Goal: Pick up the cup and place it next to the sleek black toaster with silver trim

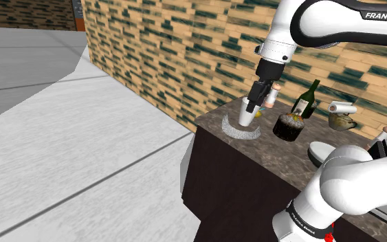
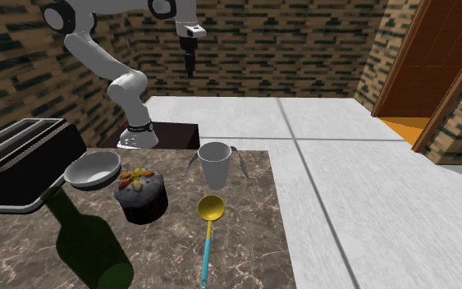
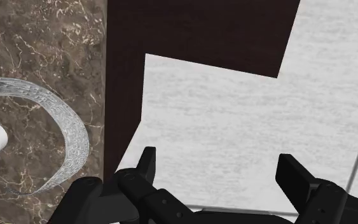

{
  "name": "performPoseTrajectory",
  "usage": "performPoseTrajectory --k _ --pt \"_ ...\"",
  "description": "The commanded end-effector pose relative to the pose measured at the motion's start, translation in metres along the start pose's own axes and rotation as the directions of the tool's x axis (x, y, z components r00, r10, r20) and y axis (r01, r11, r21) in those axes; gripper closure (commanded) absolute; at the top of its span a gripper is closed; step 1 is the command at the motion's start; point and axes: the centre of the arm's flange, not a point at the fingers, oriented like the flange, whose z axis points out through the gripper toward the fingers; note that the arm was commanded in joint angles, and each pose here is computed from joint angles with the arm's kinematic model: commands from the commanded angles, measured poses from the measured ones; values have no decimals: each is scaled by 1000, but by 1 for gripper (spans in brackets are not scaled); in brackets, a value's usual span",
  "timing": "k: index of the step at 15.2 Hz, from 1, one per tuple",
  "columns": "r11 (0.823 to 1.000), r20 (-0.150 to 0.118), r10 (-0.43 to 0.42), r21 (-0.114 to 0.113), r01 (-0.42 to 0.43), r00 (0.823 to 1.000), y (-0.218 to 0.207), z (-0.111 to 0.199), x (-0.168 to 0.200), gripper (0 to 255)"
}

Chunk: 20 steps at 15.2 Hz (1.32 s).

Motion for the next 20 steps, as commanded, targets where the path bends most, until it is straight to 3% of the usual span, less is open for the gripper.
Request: performPoseTrajectory --k 1,20 --pt "1000 0 0 0 0 1000 0 0 0 0" --pt "989 21 80 -130 -77 997 204 80 87 0"
